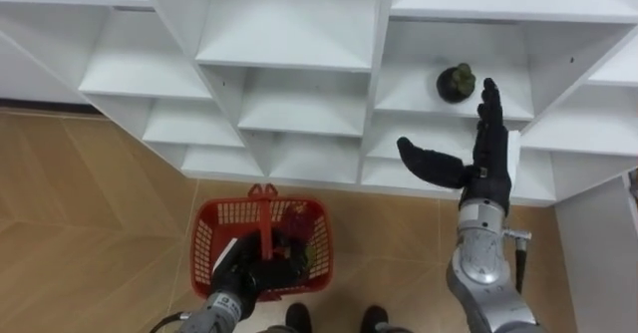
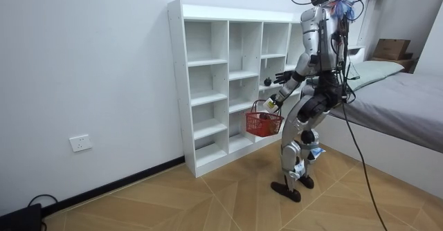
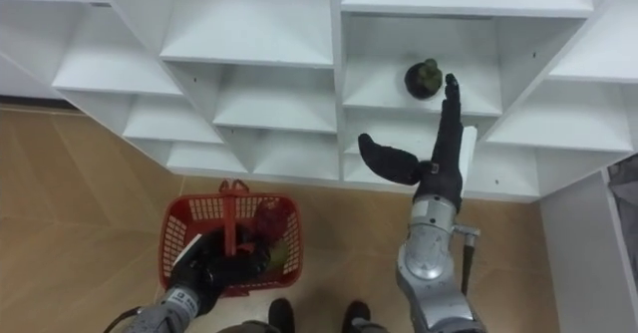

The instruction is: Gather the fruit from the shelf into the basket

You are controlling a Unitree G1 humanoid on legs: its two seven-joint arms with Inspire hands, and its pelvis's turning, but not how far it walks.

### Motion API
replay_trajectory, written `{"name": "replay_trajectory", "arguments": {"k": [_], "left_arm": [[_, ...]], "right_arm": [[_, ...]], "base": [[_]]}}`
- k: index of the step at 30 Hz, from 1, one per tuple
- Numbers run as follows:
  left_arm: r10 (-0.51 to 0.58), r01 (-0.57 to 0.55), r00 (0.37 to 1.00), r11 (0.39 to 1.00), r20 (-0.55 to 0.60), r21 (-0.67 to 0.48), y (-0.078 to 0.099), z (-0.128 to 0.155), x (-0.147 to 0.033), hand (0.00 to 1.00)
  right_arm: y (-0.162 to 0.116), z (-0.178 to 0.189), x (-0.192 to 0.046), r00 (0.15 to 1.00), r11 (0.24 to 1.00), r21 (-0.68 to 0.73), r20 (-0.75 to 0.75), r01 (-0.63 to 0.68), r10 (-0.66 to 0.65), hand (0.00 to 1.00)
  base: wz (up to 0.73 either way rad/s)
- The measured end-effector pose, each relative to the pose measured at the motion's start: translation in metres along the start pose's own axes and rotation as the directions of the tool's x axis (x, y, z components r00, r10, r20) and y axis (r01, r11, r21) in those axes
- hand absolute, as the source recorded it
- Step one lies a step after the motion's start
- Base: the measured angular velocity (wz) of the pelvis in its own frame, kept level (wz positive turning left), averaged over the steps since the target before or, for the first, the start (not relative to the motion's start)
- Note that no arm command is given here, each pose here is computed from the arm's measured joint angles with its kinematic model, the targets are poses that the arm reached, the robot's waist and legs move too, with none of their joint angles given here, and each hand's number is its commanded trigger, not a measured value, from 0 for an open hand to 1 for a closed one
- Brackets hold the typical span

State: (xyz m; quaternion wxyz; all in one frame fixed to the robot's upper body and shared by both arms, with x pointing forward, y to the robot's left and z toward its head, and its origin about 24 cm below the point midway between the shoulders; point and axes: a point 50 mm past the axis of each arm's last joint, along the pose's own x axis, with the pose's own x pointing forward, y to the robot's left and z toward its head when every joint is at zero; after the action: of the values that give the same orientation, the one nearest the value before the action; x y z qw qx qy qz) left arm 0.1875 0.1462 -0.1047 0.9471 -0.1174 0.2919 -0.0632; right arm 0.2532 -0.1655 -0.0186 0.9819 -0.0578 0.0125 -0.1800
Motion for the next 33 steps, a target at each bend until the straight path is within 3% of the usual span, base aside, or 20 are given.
{"name": "replay_trajectory", "arguments": {"k": [16,33], "left_arm": [[0.006,-0.006,1.000,1.000,0.018,-0.012,0.000,0.003,0.001,1.00],[0.008,-0.008,0.999,1.000,0.032,0.000,0.000,0.010,0.006,1.00]], "right_arm": [[-0.007,0.004,0.001,0.994,0.995,-0.043,0.063,0.091,-0.088,0.00],[-0.019,0.024,0.025,0.964,0.973,-0.012,0.139,0.229,-0.225,0.00]], "base": [[0.00],[0.01]]}}
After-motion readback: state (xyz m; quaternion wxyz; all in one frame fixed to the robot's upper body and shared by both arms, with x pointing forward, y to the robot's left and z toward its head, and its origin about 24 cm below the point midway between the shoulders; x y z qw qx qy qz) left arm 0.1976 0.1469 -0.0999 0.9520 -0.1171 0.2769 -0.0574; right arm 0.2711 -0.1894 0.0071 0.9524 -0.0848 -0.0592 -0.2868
